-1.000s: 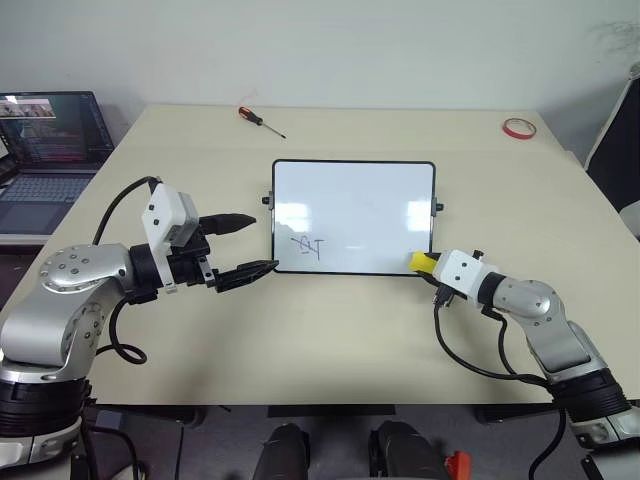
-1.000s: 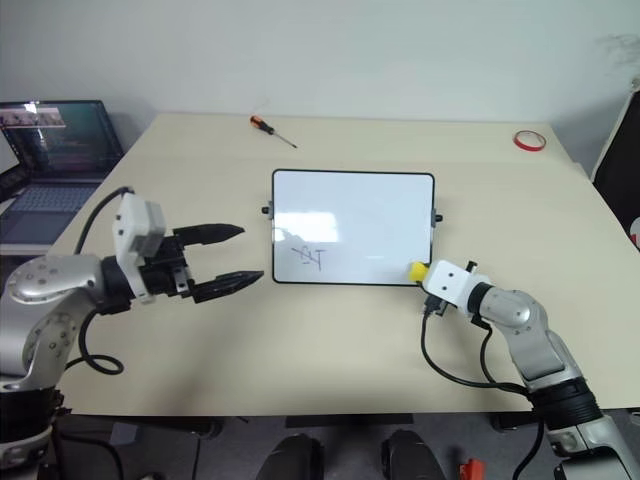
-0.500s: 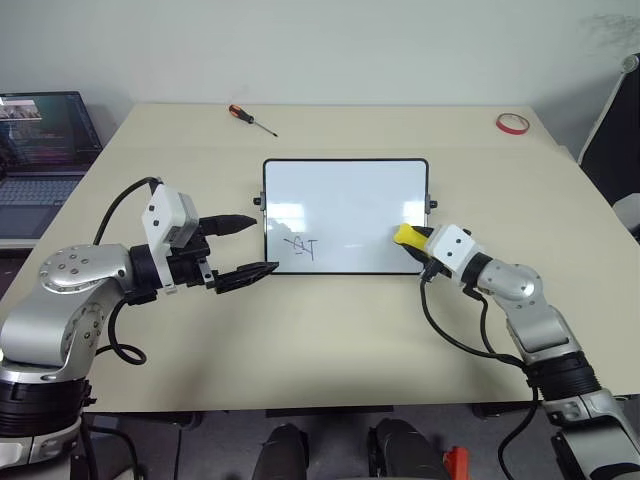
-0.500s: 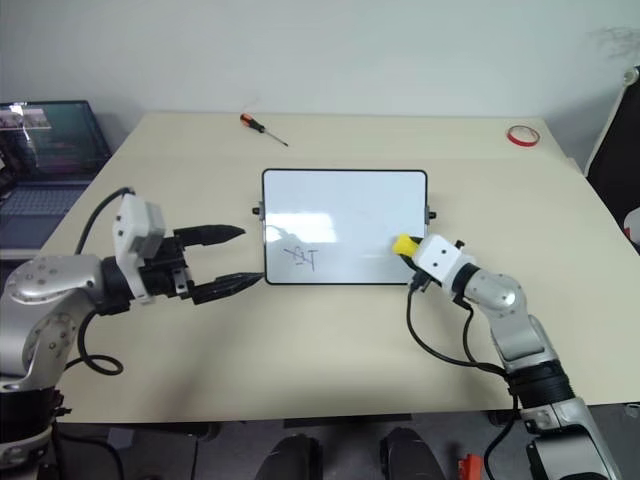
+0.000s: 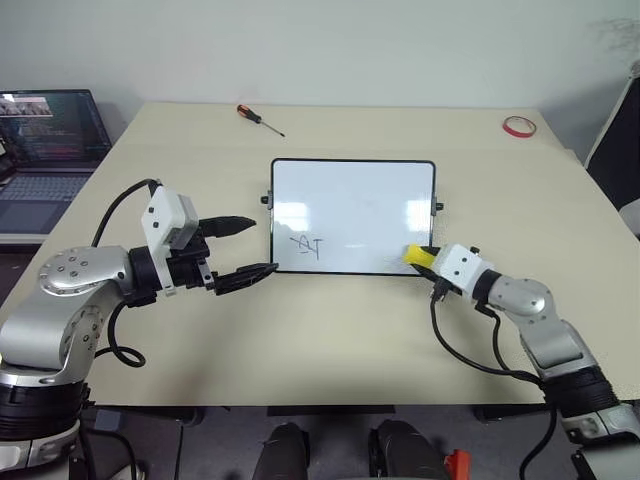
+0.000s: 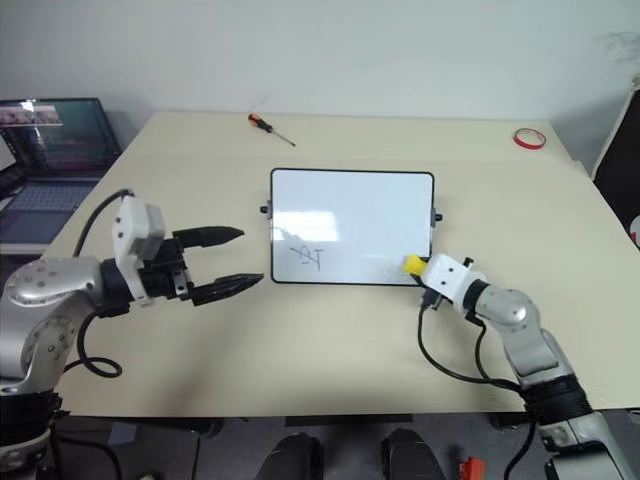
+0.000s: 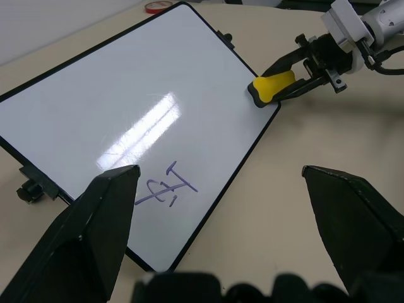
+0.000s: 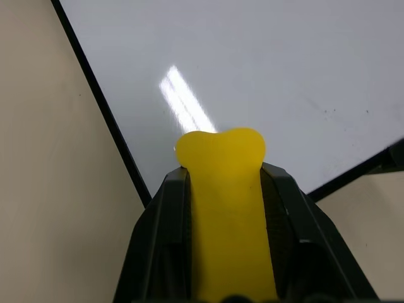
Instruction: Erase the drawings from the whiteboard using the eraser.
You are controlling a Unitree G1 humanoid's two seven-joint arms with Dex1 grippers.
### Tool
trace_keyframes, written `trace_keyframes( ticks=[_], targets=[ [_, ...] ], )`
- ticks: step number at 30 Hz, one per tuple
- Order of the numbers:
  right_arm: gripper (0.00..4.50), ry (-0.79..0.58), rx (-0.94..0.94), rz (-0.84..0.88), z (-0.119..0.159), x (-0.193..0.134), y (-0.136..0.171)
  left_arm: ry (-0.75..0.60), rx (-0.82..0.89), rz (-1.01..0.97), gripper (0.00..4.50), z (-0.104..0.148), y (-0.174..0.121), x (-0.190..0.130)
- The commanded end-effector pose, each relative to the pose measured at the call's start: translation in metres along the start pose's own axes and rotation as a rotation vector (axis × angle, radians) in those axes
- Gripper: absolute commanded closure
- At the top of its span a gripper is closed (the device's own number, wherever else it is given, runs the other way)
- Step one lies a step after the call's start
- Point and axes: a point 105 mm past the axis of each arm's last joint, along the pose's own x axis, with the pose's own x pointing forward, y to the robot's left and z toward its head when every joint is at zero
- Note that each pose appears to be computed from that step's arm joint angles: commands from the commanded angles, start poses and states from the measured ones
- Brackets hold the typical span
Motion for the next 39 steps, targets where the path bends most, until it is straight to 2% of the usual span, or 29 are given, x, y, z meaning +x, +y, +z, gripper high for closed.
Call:
trace_keyframes(
  ticks=[1, 9, 16, 21, 27, 34, 37, 39],
  targets=[
    [3.35, 0.011, 0.034, -0.056, -0.002, -0.007, -0.012, -0.023, 0.050, 0.003, 0.00, 0.014, 0.000, -0.003],
    [3.35, -0.144, 0.092, -0.092, 0.030, -0.004, -0.016, -0.029, 0.038, 0.026, 0.00, 0.010, 0.001, -0.005],
    [3.35, -0.146, 0.112, -0.112, 0.028, -0.002, -0.017, -0.040, -0.017, 0.141, 0.00, -0.006, -0.008, -0.026],
    [3.35, -0.179, 0.119, -0.108, 0.035, 0.005, -0.014, -0.005, -0.069, 0.278, 0.00, -0.035, -0.007, -0.052],
    [3.35, -0.206, 0.109, -0.102, 0.043, 0.009, -0.019, 0.027, -0.070, 0.354, 0.00, -0.041, -0.010, -0.073],
    [3.35, -0.357, 0.106, -0.107, 0.089, 0.014, -0.027, 0.035, -0.077, 0.368, 0.00, -0.042, -0.012, -0.076],
    [3.35, -0.463, 0.102, -0.090, 0.125, 0.024, -0.022, 0.033, -0.086, 0.365, 0.00, -0.042, -0.015, -0.073],
    [3.35, -0.477, 0.099, -0.082, 0.130, 0.028, -0.019, 0.038, -0.088, 0.365, 0.00, -0.043, -0.015, -0.072]
  ],
)
